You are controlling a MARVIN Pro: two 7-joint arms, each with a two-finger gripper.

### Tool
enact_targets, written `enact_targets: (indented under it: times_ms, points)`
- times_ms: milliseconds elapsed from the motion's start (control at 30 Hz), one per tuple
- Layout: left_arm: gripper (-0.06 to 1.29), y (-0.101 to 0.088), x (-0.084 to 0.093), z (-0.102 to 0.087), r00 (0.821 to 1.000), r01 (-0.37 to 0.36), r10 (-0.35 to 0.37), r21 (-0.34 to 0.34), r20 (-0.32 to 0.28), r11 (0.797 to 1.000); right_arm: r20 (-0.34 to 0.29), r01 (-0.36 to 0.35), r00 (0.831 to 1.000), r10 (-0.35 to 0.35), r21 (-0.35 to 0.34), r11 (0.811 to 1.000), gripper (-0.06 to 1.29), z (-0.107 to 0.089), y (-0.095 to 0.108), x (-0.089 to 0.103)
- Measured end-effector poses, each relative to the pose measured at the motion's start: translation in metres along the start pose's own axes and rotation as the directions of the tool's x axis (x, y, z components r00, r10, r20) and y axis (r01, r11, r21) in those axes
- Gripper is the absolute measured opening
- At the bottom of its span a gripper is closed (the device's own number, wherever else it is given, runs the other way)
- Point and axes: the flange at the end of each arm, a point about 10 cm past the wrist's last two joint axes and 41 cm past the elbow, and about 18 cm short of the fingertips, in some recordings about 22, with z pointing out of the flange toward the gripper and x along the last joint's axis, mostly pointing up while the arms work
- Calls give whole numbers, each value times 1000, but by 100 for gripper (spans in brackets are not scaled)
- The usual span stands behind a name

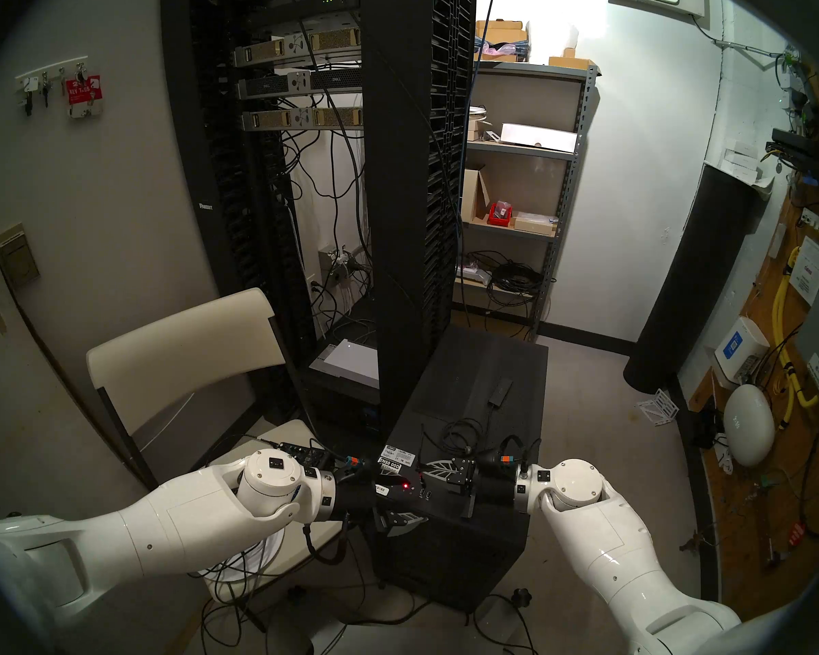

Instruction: Insert the cable into the workstation's USB slot

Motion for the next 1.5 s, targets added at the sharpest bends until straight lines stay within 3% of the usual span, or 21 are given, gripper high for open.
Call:
enact_targets:
  times_ms: [267, 400, 600, 900, 1167, 1333, 1433, 1500]
  points:
    - [116, 11, -16, 1, 996, 84, -79, 106, -45, 991, -10, 6, 1000, -7, -8, 1000, -3, 2, -7, 2]
    - [95, 16, -22, 4, 992, 114, -106, 135, -65, 984, -13, 9, 1000, -9, -8, 1000, -3, 2, -10, 3]
    - [77, 21, -24, 12, 987, 141, -127, 153, -99, 978, -12, 2, 1000, -2, -4, 1000, -3, 2, -15, 4]
    - [85, 21, -16, 21, 983, 149, -127, 172, -137, 974, -3, -15, 1000, 15, 6, 1000, -3, 3, -17, 3]
    - [81, 14, -12, 22, 985, 131, -105, 193, -139, 972, -5, -9, 1000, 9, 9, 1000, -3, 3, -17, 5]
    - [71, 12, -13, 22, 986, 125, -100, 191, -134, 974, -8, -5, 1000, 5, 10, 1000, -3, 2, -16, 6]
    - [50, 11, -14, 22, 986, 123, -99, 186, -132, 975, -8, -4, 1000, 4, 10, 1000, -3, 2, -16, 7]
    - [44, 11, -14, 22, 986, 123, -99, 184, -133, 975, -8, -3, 1000, 3, 11, 1000, -3, 2, -16, 7]
